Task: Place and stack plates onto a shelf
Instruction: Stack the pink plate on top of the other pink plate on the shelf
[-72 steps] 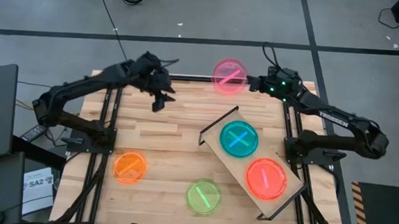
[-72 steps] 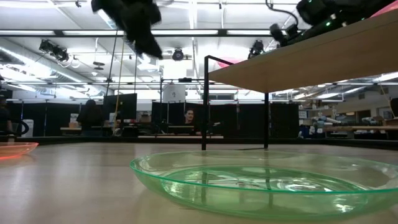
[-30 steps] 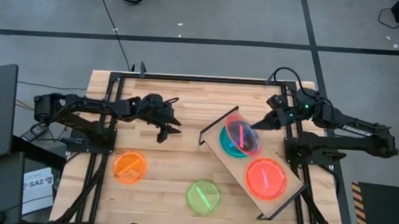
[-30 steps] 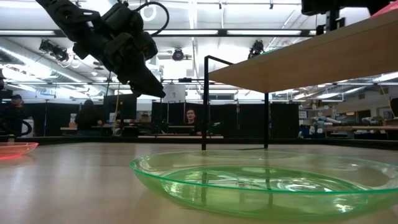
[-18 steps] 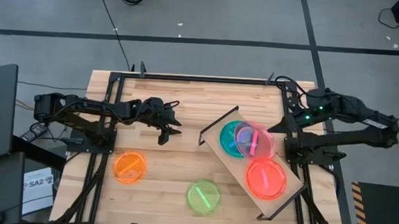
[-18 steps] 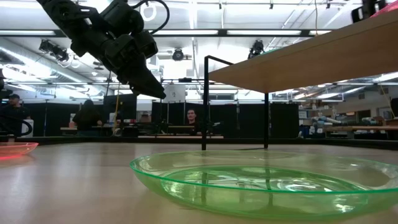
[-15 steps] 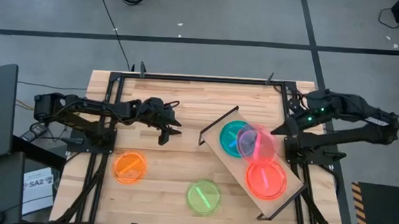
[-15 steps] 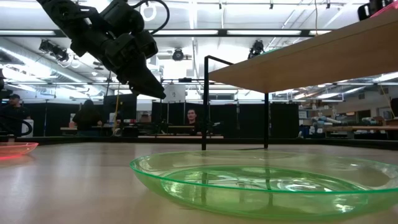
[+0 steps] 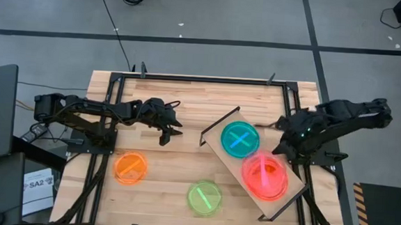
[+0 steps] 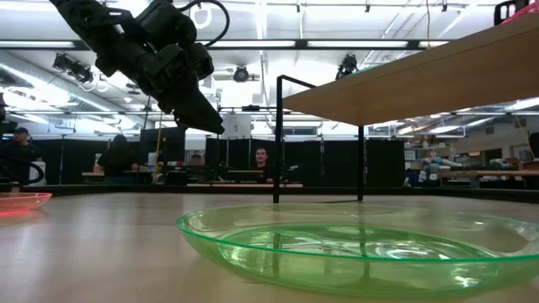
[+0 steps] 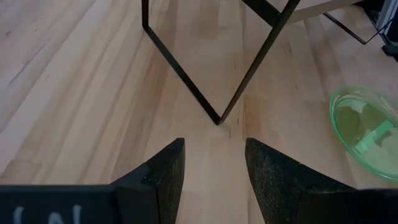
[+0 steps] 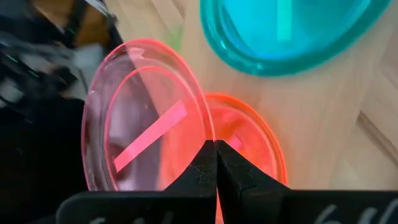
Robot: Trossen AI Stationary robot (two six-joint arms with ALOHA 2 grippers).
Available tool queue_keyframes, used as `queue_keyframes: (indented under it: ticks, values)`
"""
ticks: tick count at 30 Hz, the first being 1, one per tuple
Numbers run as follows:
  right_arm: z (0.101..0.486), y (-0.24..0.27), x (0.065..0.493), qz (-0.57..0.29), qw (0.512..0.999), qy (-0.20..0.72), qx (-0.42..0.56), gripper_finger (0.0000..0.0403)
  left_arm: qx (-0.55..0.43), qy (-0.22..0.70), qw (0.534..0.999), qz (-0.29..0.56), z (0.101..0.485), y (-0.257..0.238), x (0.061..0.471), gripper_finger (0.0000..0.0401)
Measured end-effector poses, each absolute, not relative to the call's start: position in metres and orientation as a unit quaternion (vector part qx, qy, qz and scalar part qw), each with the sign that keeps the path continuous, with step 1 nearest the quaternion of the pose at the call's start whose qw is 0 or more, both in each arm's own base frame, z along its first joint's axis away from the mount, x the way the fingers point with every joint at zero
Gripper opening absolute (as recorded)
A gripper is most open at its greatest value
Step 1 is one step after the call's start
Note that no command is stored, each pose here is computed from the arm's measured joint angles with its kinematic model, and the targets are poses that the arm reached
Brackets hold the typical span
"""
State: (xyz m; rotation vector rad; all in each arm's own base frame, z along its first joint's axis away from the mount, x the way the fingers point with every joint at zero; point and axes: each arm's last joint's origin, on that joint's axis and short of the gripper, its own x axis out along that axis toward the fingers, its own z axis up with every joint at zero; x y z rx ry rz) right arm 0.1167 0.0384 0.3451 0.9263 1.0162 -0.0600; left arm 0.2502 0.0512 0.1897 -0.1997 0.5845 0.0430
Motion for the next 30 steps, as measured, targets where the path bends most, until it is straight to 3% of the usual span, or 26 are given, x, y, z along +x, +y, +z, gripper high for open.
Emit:
queue_keyframes:
  ticks: [11, 30]
  values:
    - [0.328, 0.061, 0.127, -0.049, 0.749, 0.554, 0.36, 0.0003, -0.098, 0.287, 0.953, 0.021, 0.19, 0.051, 0.25, 0.0176]
    - [0.325, 0.062, 0.128, -0.07, 0.733, 0.567, 0.369, 0.0022, -0.094, 0.284, 0.954, 0.02, 0.19, 0.051, 0.251, 0.0176]
